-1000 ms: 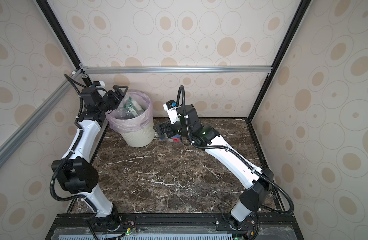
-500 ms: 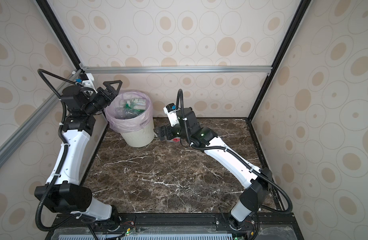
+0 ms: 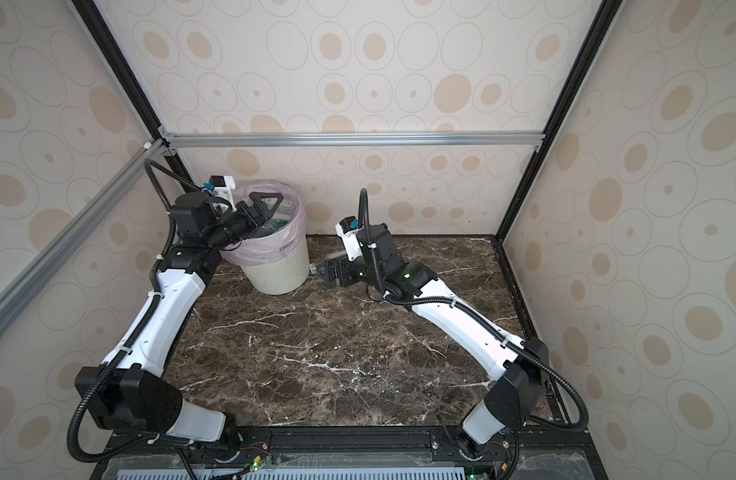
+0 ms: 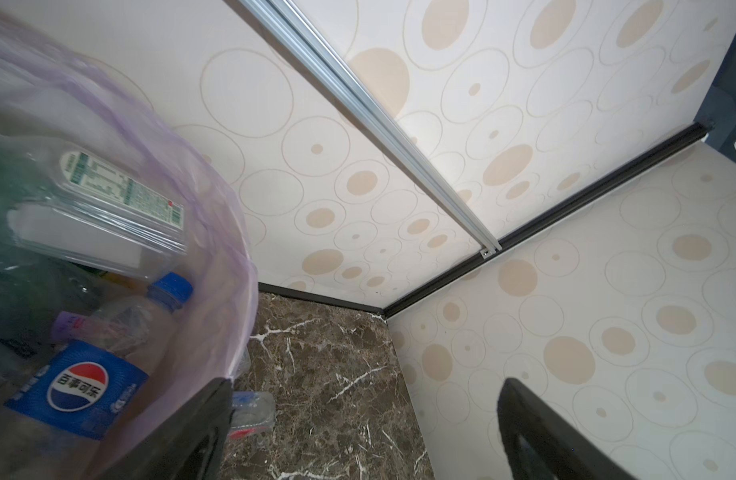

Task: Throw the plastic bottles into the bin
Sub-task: 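Open the left gripper over the bin while the right gripper lowers toward the FIJI bottle, then close the right gripper on the blue-capped FIJI bottle's base and tilt it upright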

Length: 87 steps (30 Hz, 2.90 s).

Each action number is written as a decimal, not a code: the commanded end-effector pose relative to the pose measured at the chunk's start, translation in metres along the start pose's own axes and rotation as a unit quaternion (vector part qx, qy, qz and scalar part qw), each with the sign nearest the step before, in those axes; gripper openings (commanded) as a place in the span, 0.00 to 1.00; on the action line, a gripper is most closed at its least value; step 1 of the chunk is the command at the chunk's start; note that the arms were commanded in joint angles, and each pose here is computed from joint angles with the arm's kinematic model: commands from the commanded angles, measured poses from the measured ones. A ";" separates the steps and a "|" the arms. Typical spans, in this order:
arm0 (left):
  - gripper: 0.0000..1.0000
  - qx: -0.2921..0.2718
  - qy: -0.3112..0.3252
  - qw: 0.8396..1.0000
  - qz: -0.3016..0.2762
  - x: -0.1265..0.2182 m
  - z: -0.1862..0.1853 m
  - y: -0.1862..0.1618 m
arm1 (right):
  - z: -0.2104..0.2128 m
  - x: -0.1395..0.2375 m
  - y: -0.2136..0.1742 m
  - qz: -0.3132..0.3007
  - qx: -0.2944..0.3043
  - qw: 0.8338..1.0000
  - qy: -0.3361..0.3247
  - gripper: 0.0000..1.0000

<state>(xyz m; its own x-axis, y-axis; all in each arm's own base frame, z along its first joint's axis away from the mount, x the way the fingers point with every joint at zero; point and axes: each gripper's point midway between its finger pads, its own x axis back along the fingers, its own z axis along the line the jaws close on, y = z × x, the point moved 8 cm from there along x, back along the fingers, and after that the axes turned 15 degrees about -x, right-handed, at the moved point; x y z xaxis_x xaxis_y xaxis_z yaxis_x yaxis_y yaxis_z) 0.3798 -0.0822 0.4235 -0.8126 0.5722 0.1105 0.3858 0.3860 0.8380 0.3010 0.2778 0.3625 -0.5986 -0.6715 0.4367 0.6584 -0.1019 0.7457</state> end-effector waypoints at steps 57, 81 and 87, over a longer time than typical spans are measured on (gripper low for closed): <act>0.99 0.149 0.018 0.971 0.186 0.008 0.063 -0.290 | -0.186 -0.213 -0.045 0.162 -0.134 0.975 -0.077 1.00; 0.99 0.154 0.036 0.971 0.181 0.019 0.079 -0.285 | -0.154 -0.179 -0.058 0.139 -0.101 0.978 -0.114 1.00; 0.99 0.155 0.039 0.970 0.185 0.023 0.081 -0.287 | -0.162 -0.209 -0.062 0.149 -0.106 0.977 -0.109 1.00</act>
<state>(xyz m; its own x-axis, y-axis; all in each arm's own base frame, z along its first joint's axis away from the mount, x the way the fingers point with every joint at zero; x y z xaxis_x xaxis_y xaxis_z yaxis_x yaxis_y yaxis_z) 0.2876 -0.1238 0.1384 -0.6203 0.6541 0.4329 0.7652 0.3834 0.5172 0.4566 0.3000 0.1535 -0.4588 -0.5260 0.7161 0.8719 -0.1115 0.4768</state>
